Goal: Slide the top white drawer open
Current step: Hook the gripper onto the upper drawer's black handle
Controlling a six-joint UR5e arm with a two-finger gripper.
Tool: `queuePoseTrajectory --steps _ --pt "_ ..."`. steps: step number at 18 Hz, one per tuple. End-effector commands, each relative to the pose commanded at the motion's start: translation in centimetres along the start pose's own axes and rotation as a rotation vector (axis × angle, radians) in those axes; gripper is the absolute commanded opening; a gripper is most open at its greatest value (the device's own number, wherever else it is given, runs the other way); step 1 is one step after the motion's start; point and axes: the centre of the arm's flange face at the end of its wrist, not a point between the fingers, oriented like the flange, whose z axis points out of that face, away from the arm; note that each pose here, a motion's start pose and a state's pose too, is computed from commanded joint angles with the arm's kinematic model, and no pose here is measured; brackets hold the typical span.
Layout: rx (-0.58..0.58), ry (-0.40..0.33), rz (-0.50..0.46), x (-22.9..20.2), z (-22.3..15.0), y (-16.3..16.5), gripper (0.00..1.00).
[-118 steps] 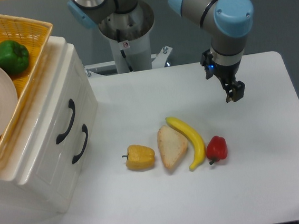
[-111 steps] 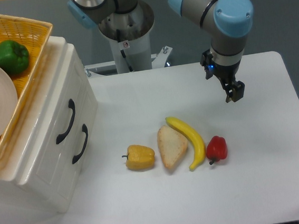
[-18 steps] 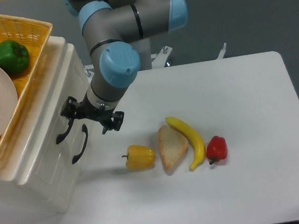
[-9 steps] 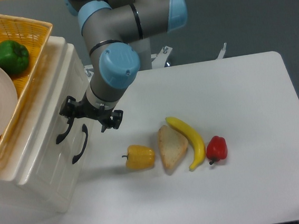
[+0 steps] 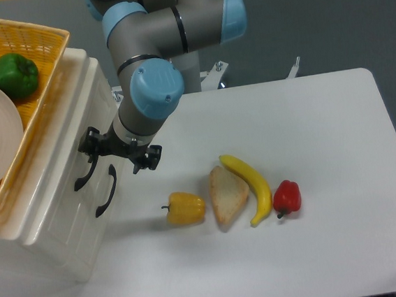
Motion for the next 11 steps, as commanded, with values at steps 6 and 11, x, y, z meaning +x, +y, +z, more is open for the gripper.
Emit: queuePoseTrajectory --steps 6,11 --pt "-0.002 -0.003 0.015 0.39 0.37 -0.31 1.00" --pt "0.000 -0.004 0.023 0.35 0.51 -0.49 1.00"
